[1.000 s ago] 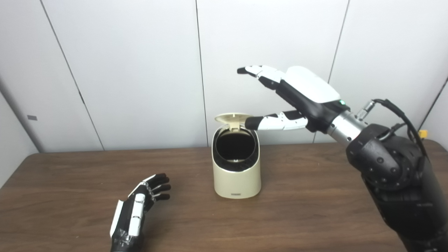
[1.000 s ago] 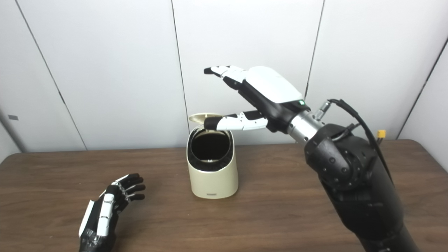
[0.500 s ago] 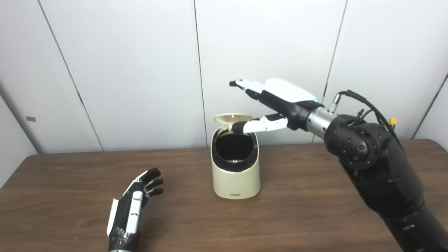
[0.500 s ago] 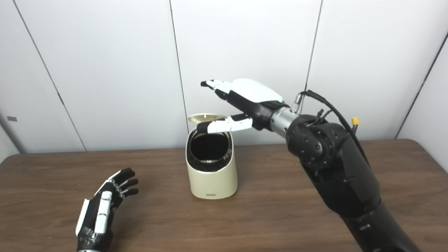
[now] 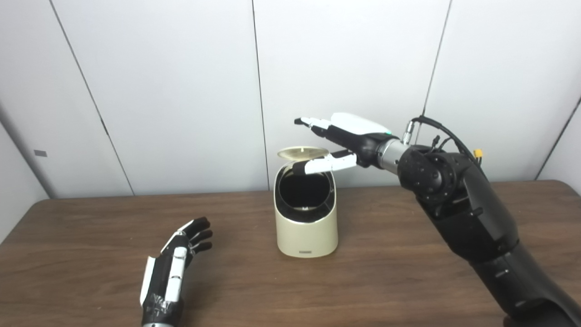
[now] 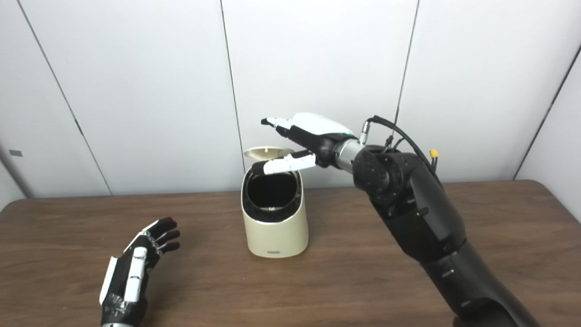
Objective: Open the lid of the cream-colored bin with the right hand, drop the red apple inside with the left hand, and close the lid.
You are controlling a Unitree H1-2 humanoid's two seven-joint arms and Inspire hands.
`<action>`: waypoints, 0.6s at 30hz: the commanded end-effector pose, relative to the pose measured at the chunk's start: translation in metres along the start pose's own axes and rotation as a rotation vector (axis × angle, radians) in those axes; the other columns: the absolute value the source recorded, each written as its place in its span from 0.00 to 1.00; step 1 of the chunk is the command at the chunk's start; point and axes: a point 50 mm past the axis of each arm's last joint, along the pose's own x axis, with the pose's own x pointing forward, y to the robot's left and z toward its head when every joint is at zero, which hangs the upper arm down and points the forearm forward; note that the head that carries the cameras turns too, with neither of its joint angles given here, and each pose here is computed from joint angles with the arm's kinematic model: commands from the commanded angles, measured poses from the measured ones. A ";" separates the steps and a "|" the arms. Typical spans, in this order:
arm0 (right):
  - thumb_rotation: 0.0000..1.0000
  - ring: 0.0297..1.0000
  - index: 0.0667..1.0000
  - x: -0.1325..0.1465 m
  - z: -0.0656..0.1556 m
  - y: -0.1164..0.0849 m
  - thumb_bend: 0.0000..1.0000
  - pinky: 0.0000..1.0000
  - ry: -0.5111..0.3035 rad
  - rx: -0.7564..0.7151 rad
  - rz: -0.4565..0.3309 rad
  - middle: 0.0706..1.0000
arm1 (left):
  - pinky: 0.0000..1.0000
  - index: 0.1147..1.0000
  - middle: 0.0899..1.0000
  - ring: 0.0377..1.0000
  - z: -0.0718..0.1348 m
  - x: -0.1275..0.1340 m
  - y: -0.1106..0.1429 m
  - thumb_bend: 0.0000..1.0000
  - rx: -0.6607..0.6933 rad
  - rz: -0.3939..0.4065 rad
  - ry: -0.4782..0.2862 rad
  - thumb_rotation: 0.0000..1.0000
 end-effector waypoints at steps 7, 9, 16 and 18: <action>0.96 1.00 0.93 -0.010 0.025 -0.025 0.81 0.87 -0.050 -0.076 -0.060 0.94 | 0.72 0.76 0.78 0.76 -0.003 -0.009 -0.004 0.40 0.004 -0.019 -0.003 0.89; 0.97 1.00 0.92 -0.015 0.028 -0.022 0.84 0.87 -0.064 -0.094 -0.062 0.93 | 0.70 0.75 0.77 0.76 -0.001 -0.010 -0.006 0.39 0.003 -0.028 -0.009 0.88; 1.00 0.99 0.92 -0.036 0.041 -0.018 0.85 0.95 -0.130 -0.126 -0.058 0.92 | 0.69 0.75 0.78 0.75 0.002 -0.010 -0.007 0.38 0.009 -0.032 -0.014 0.87; 1.00 0.99 0.92 -0.041 0.045 -0.018 0.85 0.96 -0.144 -0.129 -0.060 0.92 | 0.69 0.75 0.77 0.75 0.003 -0.010 -0.007 0.38 0.007 -0.032 -0.014 0.87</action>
